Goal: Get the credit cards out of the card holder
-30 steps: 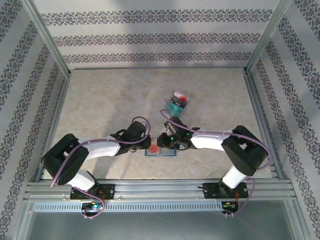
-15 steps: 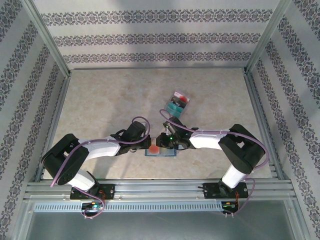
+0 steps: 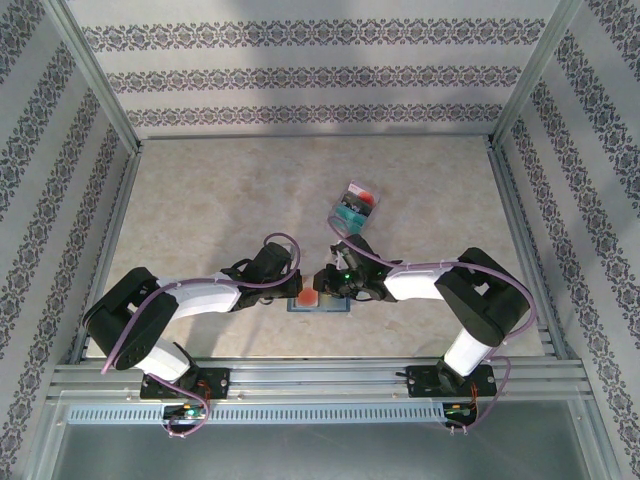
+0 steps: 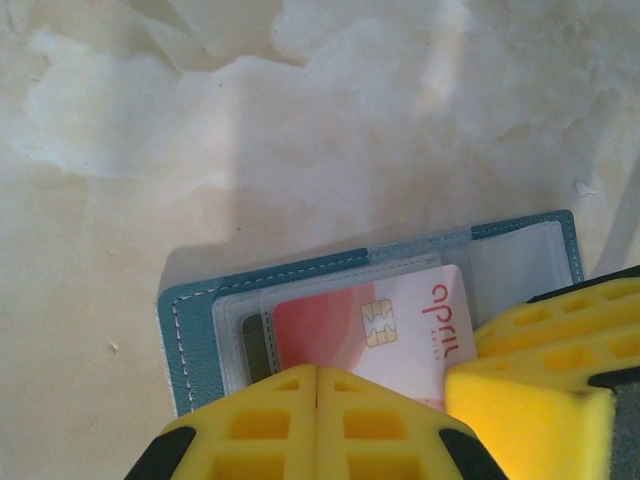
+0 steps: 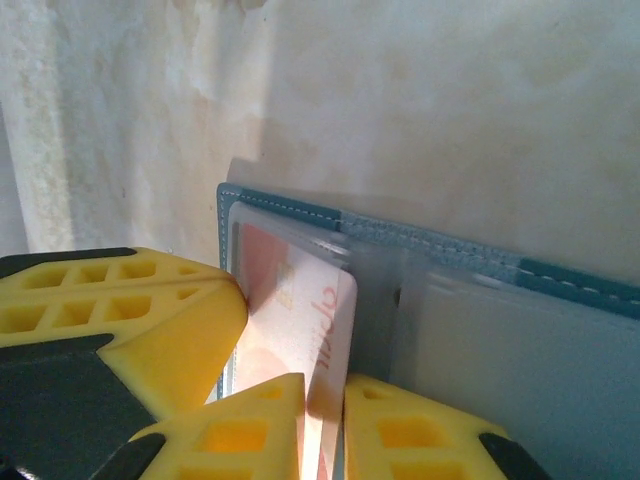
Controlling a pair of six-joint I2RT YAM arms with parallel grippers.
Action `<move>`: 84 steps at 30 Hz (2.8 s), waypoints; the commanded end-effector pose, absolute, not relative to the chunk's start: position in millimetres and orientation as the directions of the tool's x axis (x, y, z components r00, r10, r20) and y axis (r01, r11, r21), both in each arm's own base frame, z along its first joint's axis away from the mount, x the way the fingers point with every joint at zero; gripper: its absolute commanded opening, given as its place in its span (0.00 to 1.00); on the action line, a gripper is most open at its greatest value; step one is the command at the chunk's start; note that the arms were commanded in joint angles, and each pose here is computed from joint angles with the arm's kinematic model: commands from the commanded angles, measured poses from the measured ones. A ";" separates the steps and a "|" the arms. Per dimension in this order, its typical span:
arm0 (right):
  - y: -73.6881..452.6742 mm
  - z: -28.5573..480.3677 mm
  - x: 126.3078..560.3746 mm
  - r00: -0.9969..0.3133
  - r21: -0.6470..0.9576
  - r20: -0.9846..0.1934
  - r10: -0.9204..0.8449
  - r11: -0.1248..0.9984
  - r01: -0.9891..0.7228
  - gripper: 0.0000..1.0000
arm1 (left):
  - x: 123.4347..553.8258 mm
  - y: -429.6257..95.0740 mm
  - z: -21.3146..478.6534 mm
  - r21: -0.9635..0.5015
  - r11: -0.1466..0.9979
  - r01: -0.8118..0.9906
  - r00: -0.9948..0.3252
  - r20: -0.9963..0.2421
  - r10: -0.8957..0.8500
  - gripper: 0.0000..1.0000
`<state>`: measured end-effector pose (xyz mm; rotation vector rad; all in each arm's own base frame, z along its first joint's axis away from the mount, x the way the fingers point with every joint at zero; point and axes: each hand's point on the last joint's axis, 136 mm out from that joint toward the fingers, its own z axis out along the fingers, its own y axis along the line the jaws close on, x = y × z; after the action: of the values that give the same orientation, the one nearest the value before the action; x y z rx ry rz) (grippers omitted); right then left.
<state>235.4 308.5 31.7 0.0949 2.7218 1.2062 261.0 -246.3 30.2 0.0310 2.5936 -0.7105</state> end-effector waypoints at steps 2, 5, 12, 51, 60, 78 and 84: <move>323.3 60.1 241.9 -0.980 0.818 -0.161 0.121 0.572 -0.064 0.13 | 251.5 -245.1 19.3 -0.465 0.876 0.129 -0.912 -0.402 -0.079 0.03; 318.4 57.0 242.2 -0.979 0.813 -0.159 0.129 0.579 -0.056 0.09 | 252.3 -242.4 21.2 -0.457 0.881 0.123 -0.909 -0.409 -0.085 0.04; 306.3 55.9 242.6 -0.976 0.813 -0.156 0.149 0.581 -0.041 0.08 | 253.7 -236.2 22.2 -0.423 0.899 0.114 -0.905 -0.417 -0.081 0.08; 290.9 50.8 244.6 -0.970 0.840 -0.140 0.197 0.543 -0.011 0.04 | 254.3 -229.0 13.3 -0.332 0.934 0.135 -0.916 -0.401 -0.010 0.09; 287.2 44.0 244.4 -0.970 0.822 -0.139 0.200 0.569 0.000 0.04 | 264.6 -241.1 46.4 -0.359 0.912 0.198 -0.887 -0.461 0.011 0.11; 293.7 53.1 242.2 -0.970 0.832 -0.157 0.184 0.554 -0.030 0.09 | 251.4 -264.6 18.6 -0.432 0.877 0.211 -0.929 -0.368 0.043 0.10; 302.7 57.9 240.4 -0.971 0.840 -0.172 0.164 0.540 -0.058 0.14 | 250.6 -262.7 14.4 -0.436 0.880 0.189 -0.933 -0.359 0.022 0.09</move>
<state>241.5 292.2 44.6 0.1790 2.5961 1.3690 264.0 -260.8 28.4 0.1535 2.6494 -0.6591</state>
